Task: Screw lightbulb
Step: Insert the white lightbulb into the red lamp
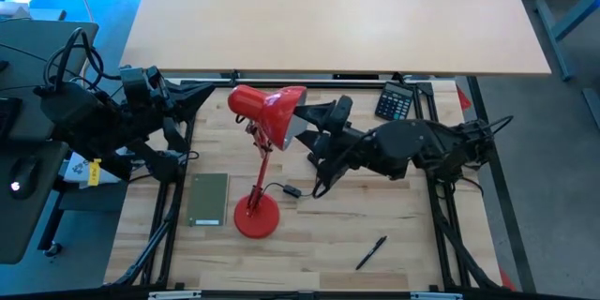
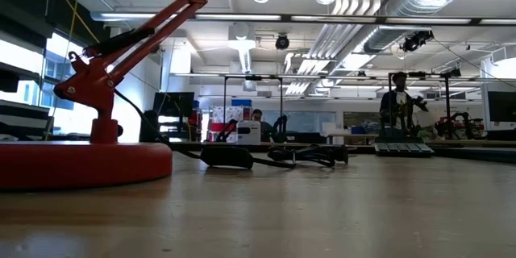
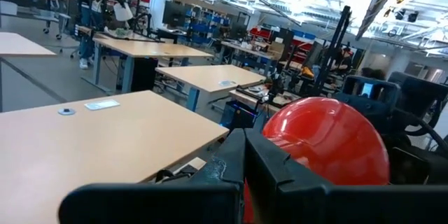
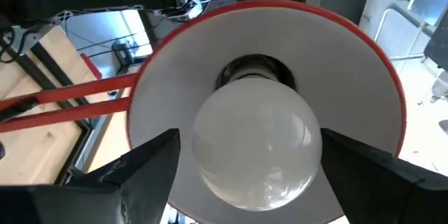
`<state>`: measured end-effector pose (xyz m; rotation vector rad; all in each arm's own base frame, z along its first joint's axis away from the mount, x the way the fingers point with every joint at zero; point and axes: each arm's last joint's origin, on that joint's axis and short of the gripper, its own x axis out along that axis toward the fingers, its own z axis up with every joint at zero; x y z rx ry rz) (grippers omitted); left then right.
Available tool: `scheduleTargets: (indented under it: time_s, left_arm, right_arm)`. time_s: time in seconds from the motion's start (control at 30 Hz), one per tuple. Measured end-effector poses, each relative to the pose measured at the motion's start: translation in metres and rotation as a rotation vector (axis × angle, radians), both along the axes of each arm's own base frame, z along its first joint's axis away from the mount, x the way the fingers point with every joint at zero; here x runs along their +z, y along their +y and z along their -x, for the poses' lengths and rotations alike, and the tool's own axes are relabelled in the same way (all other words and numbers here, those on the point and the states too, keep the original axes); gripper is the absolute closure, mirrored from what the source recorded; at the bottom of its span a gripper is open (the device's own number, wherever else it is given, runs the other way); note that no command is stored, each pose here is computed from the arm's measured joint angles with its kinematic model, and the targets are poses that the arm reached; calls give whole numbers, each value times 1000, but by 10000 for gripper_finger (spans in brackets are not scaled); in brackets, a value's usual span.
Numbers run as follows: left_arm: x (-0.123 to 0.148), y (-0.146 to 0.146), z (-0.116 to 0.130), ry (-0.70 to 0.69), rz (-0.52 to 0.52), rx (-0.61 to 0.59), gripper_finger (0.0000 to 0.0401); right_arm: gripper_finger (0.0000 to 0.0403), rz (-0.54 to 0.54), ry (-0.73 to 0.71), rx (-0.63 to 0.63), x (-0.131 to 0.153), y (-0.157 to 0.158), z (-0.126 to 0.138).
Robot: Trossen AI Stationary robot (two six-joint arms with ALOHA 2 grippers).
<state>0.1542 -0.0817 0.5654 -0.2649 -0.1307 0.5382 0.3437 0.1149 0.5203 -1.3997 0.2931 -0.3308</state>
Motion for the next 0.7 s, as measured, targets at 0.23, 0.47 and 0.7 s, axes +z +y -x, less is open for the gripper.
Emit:
scheduleTargets:
  time_s: [0.23,0.47,0.7]
  left_arm:
    - [0,0,0,-1,2,0,401]
    - [0,0,0,-2,3,0,401]
    - [0,0,0,-6,9,0,401]
  right_arm:
    - [75,-5,-9,-7,1,-2,0]
    - [75,31,5,-20,1,-7,-2]
    - [99,-15,-18,-20,2,-7,-2]
